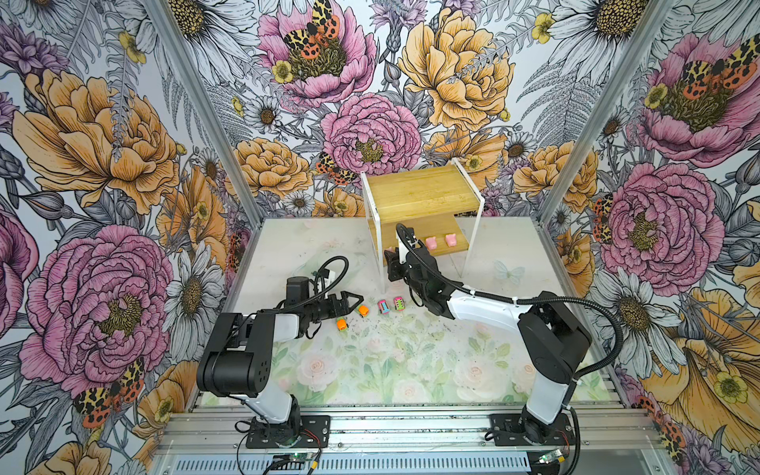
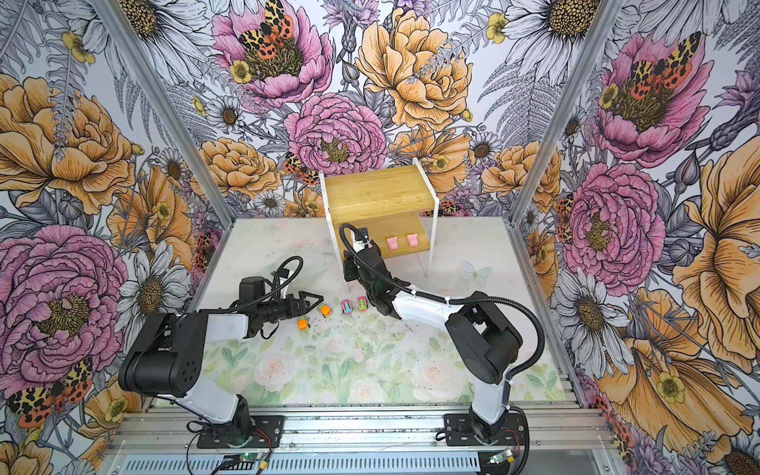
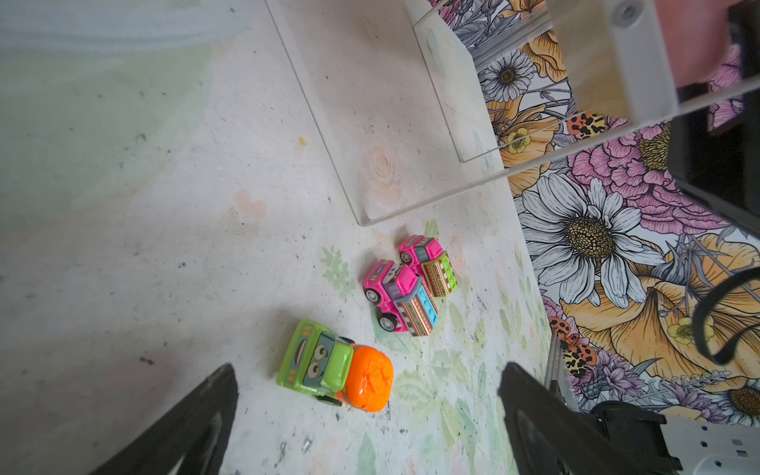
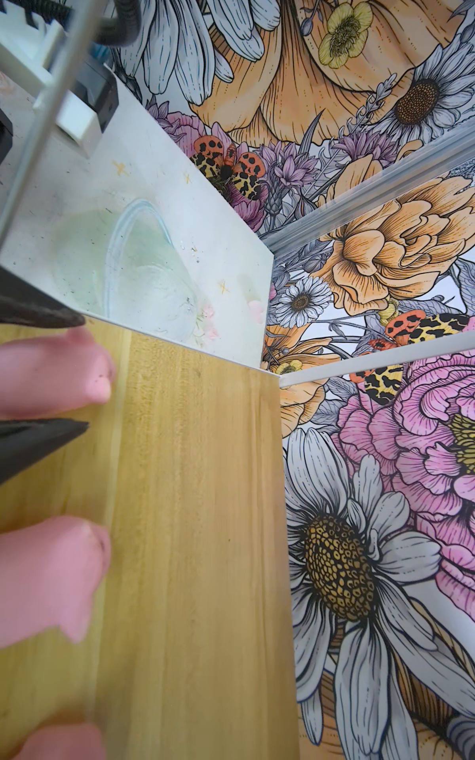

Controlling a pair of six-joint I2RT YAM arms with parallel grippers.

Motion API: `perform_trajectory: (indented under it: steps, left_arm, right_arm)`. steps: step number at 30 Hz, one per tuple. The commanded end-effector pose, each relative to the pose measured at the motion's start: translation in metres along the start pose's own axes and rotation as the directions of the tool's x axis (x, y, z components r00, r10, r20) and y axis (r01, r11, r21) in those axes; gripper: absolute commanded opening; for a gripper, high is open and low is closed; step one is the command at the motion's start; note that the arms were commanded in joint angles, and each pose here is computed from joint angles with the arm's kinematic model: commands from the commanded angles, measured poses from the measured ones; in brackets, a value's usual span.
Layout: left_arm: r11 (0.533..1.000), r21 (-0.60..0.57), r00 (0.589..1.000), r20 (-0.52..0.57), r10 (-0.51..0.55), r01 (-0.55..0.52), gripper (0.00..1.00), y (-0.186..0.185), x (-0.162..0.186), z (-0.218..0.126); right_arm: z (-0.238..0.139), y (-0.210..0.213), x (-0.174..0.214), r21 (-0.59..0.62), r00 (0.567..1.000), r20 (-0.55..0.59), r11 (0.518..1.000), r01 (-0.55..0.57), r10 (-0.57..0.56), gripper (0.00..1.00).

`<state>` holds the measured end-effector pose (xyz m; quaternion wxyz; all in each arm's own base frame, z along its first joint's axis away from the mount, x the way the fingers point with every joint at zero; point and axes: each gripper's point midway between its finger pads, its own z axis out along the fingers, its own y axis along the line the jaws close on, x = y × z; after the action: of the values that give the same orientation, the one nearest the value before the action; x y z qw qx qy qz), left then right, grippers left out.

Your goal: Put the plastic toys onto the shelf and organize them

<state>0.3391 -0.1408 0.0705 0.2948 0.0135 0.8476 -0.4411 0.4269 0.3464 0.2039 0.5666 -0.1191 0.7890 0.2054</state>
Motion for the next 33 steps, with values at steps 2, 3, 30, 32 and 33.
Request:
perform_trajectory:
  steps: [2,3,30,32,33]
  left_arm:
    - [1.000,0.019,1.000,0.004,0.005,-0.005,0.99,-0.002,-0.006,0.000]
    - [1.000,0.020,1.000,0.004,0.005,-0.005,0.99,-0.002,-0.006,0.000]
    - [1.000,0.018,1.000,0.002,-0.001,0.001,0.99,-0.001,-0.006,0.000]
    - [1.000,0.018,1.000,0.001,-0.001,0.001,0.99,-0.001,-0.005,0.000]
    - [1.000,0.019,1.000,0.002,0.000,0.000,0.99,-0.001,-0.006,0.000]
  right_arm:
    - [0.008,-0.003,-0.001,0.019,1.000,0.004,1.000,0.008,-0.009,0.37]
    - [0.008,-0.003,0.000,0.019,1.000,0.001,1.000,0.011,-0.011,0.37]
    - [0.008,-0.016,0.019,0.009,0.989,-0.074,0.992,0.129,-0.128,0.37]
    - [0.009,-0.016,0.020,0.004,0.989,-0.075,0.991,0.131,-0.131,0.37]
    - [0.010,-0.016,0.020,0.004,0.988,-0.076,0.991,0.132,-0.131,0.37]
